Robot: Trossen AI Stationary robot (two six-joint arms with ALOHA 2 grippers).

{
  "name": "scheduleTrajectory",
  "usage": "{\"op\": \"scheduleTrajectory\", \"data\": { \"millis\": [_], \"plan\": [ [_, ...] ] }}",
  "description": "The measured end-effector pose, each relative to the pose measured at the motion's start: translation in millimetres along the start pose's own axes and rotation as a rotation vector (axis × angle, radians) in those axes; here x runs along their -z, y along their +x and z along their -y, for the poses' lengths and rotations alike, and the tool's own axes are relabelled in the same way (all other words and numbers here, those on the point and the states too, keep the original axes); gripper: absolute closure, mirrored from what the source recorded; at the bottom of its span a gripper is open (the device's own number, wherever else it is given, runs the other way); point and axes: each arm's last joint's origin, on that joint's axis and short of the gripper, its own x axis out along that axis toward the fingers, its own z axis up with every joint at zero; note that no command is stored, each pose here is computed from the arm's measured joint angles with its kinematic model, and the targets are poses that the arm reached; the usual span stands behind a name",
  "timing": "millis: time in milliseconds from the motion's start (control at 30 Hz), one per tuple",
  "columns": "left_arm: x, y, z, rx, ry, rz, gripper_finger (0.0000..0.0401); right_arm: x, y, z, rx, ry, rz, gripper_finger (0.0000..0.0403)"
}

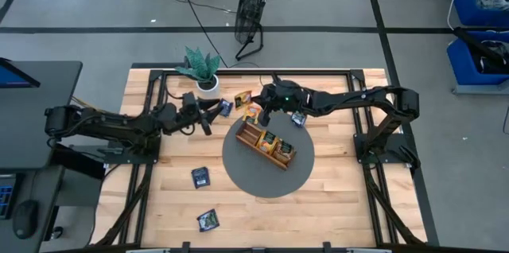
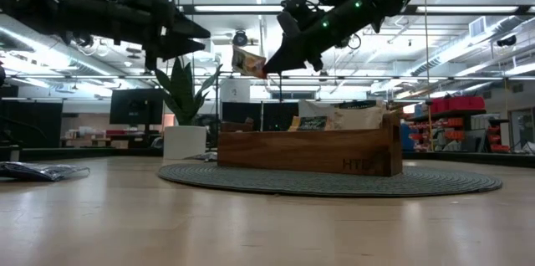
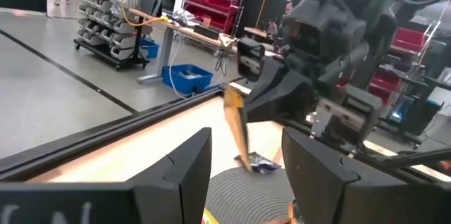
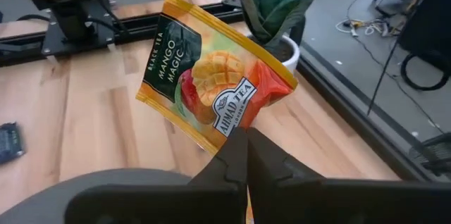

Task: Pick & Place Tea
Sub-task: Put the orange tea bag into the middle section of the wooden organizer

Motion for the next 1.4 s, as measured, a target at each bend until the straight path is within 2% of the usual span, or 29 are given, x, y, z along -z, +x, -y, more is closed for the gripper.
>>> {"op": "scheduleTrajectory", "data": {
  "millis": [167,333,967,1100,1333,1400],
  "plan": [
    [-5.4,4.4,2.0,0.004,0.000,0.008,0.0224,-5.4,-0.5,-3.8,-0.008,-0.018,0.059,0.0403],
    [-5.2,14.6,6.1,0.012,0.047,-0.013,0.0224,-10.7,-1.0,-4.8,-0.015,-0.022,0.114,0.0403],
    [0.7,46.5,15.9,0.001,0.162,-0.097,0.0230,-12.6,-2.3,-12.4,-0.032,-0.032,0.136,0.0403],
    [3.0,46.2,15.1,-0.004,0.178,-0.121,0.0267,-12.1,-2.2,-12.6,-0.034,-0.036,0.132,0.0403],
    [2.8,46.2,15.2,0.000,0.241,-0.119,0.0384,-12.0,-2.1,-12.6,-0.034,-0.038,0.131,0.0403],
    [2.8,46.2,15.1,0.001,0.261,-0.120,0.0393,-11.7,-2.1,-12.6,-0.034,-0.038,0.128,0.0403]
  ]
}}
